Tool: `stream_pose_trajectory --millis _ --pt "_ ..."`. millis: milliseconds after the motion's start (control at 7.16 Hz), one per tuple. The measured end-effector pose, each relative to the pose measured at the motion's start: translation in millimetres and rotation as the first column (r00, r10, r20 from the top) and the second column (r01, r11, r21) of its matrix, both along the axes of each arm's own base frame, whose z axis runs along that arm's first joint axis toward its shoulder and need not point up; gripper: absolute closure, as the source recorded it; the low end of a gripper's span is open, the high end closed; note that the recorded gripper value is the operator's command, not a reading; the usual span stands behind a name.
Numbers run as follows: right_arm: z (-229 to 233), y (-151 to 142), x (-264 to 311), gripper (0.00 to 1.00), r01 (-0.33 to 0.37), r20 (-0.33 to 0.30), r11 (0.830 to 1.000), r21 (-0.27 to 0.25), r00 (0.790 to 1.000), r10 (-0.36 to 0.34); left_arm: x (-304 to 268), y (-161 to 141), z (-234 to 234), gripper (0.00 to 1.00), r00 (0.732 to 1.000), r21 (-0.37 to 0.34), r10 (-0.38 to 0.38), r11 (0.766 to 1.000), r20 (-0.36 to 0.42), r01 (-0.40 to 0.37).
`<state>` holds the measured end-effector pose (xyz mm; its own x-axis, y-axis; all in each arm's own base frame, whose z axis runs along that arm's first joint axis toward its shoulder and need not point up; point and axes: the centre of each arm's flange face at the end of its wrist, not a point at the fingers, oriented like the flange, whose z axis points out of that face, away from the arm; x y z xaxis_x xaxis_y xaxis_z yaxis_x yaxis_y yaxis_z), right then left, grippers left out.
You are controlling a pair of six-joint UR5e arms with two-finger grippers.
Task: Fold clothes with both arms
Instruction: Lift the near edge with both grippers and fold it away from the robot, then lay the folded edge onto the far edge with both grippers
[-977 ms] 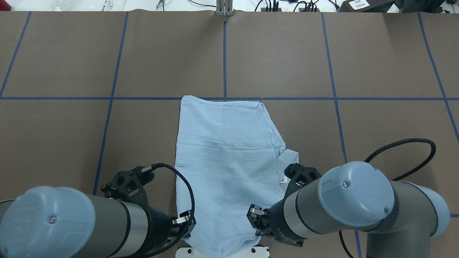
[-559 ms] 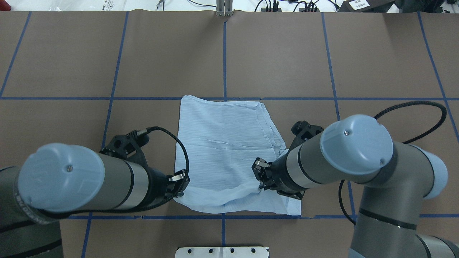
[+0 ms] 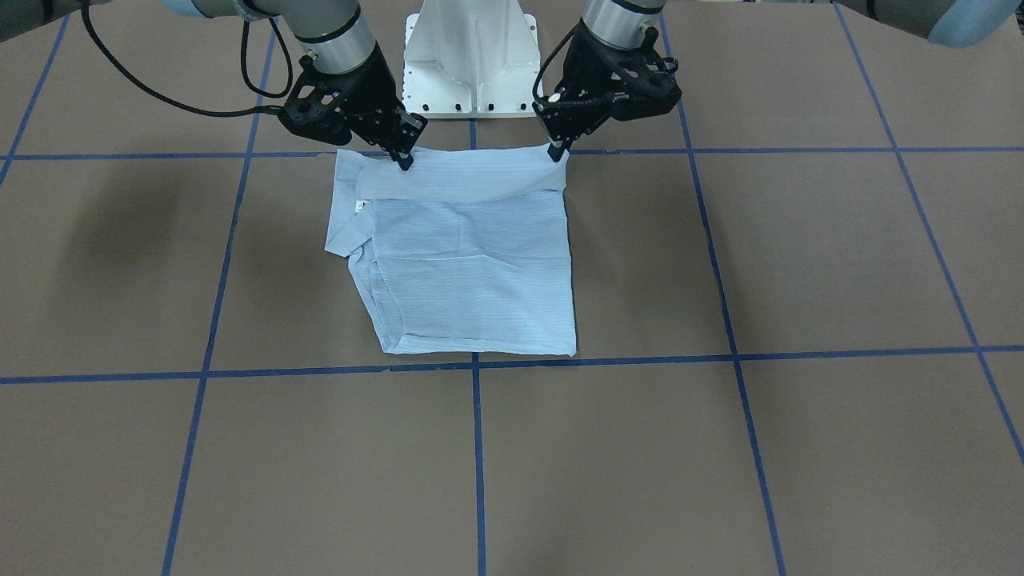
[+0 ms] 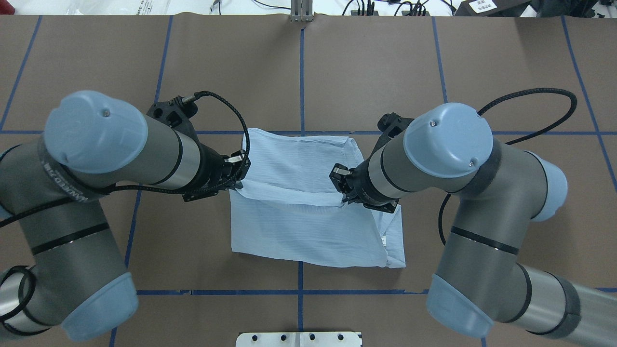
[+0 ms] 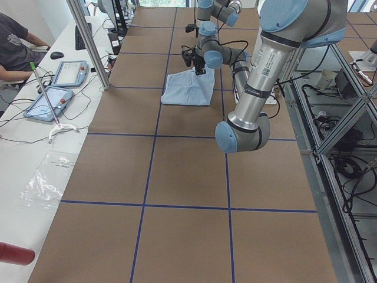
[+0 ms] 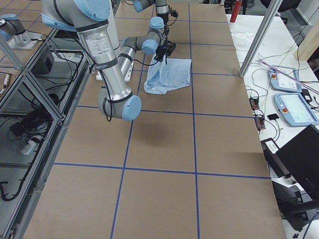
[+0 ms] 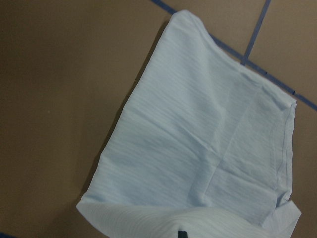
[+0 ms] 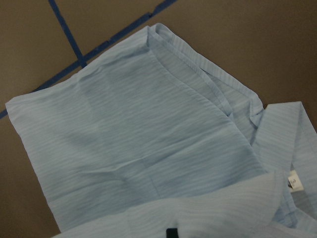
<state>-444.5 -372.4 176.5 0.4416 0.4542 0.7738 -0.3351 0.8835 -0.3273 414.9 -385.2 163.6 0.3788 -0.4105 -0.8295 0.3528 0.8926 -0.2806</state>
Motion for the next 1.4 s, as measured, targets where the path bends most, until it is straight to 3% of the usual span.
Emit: stream_pose_trajectory --millis 698,977,1396 --pt "-3.8 -100.0 -20.4 1.0 -0.028 -0.099 0.996 0.084 0.994 0.037 32.0 -98.4 35.4 1.0 0.997 0.042 -0.068 0.997 0.024 0.067" --pt "1.2 -132.5 -36.7 1.0 -0.02 -0.143 0.996 0.092 0.989 0.033 35.1 -121.0 53.0 1.0 0.996 0.05 -0.085 0.995 0.032 0.083" --pt "15.3 -157.0 -58.2 1.0 -0.022 -0.128 0.993 0.112 0.991 0.037 38.2 -130.3 57.3 1.0 0.995 0.051 -0.09 0.995 0.037 0.088"
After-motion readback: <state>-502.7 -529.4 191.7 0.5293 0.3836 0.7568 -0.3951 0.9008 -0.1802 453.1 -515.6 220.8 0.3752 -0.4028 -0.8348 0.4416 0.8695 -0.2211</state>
